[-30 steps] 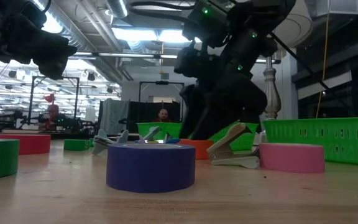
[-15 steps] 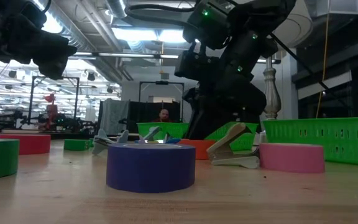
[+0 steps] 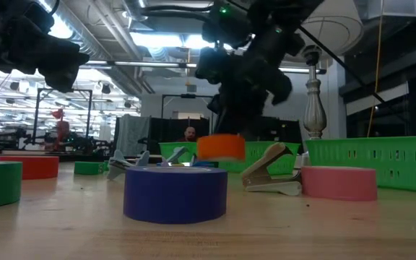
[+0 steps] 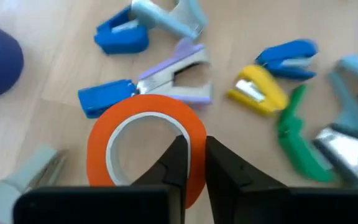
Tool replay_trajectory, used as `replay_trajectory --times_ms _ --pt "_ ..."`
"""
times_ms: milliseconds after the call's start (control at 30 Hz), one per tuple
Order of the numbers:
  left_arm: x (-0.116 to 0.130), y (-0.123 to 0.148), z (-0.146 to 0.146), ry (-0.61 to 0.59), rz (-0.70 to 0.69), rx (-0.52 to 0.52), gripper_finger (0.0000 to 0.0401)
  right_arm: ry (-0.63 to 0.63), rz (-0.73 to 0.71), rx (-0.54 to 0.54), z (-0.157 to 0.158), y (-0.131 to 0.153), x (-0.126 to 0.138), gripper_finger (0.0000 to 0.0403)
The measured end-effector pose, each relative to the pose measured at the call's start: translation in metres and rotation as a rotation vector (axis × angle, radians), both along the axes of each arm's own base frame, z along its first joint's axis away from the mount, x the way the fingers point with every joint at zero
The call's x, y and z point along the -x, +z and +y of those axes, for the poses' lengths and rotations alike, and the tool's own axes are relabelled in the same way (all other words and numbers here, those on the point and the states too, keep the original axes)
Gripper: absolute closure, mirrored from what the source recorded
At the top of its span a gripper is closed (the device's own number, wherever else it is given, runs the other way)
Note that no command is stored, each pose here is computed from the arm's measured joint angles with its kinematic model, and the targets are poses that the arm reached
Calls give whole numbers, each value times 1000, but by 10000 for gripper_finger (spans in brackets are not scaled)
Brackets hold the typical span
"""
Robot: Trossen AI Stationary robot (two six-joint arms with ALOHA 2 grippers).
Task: Pick and place Stapler, Stapler remover, tape
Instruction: Put the orange tape into the middle basket
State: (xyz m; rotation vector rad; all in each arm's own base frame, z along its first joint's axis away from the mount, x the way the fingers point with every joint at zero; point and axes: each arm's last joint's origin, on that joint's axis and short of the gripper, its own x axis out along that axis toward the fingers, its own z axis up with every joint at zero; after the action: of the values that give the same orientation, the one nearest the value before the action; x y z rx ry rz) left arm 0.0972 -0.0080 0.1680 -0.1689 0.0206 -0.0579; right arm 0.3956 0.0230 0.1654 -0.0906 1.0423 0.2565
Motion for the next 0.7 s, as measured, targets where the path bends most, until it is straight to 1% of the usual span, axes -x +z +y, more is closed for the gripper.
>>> replay_trajectory --times_ms 200,267,367,567,700 --pt "0 0 0 0 0 0 294 -8 -16 -65 -20 32 -13 363" --pt "0 0 0 0 0 0 294 8 -37 -90 -28 41 -15 362" --pt "0 0 0 0 0 0 294 -8 -52 -96 -42 53 -10 363" --pt "0 0 0 0 0 0 294 -98 -64 -79 -76 73 14 362" --pt "0 0 0 0 1 0 294 -167 -62 -53 -93 74 27 361"
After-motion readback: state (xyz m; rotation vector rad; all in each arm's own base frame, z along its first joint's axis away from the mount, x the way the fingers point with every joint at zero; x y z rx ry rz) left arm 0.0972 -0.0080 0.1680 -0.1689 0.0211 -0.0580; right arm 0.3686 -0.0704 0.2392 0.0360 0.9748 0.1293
